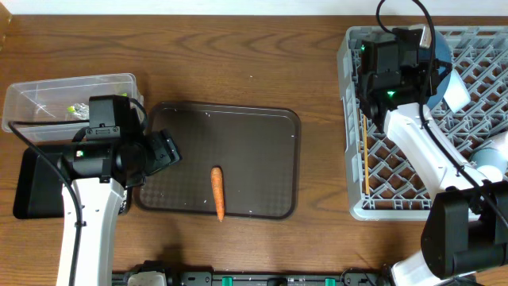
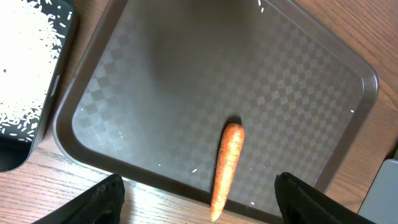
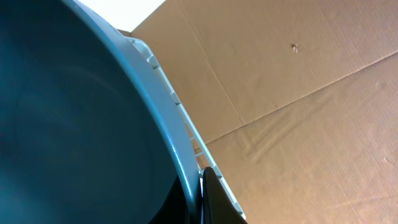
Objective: Sort waste into correct bins and load items into the dishwasher rack
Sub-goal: 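Stand the blue plate upright in the dish rack and release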
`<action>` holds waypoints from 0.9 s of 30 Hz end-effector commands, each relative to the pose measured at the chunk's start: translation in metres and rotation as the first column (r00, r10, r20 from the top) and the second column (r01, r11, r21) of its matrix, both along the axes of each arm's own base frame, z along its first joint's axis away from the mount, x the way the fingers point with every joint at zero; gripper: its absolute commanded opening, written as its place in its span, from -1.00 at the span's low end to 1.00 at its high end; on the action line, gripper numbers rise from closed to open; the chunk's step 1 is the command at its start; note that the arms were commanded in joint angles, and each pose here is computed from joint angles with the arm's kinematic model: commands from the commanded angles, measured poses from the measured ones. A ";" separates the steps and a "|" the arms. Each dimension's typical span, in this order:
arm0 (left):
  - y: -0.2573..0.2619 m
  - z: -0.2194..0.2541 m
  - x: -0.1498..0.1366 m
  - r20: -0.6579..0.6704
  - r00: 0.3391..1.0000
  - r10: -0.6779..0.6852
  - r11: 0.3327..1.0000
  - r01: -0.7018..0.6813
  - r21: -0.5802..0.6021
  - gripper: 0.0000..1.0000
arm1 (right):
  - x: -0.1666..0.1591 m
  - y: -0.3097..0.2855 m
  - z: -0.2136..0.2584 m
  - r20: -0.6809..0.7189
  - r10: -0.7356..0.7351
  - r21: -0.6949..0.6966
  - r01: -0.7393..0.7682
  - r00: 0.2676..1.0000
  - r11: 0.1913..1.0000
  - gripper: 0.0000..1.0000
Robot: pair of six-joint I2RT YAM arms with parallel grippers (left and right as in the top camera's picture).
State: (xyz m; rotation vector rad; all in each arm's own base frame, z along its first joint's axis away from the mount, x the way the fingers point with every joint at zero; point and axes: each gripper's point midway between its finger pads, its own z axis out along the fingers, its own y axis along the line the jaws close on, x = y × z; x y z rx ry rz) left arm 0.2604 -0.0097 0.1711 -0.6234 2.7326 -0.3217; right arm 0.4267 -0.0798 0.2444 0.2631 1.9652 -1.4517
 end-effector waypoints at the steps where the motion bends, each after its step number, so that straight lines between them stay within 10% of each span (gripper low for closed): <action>1: 0.003 -0.003 -0.001 -0.009 1.000 -0.004 1.000 0.004 0.015 0.57 | 0.008 0.012 -0.012 -0.032 0.056 0.028 -0.055 0.998 0.998 -0.98; 3: 0.003 -0.003 -0.001 -0.009 1.000 -0.004 1.000 0.004 0.016 0.57 | 0.008 0.019 -0.015 -0.058 0.075 0.026 -0.073 0.995 0.997 -0.96; 8: 0.003 -0.003 -0.001 -0.009 1.000 -0.004 1.000 0.004 0.016 0.57 | 0.012 0.050 -0.042 -0.184 0.228 0.111 -0.210 0.956 0.971 0.42; 27: 0.003 -0.003 -0.001 -0.008 1.000 -0.015 1.000 0.015 0.020 0.57 | -0.015 0.085 -0.049 -0.118 0.380 0.399 -0.306 0.917 0.864 0.60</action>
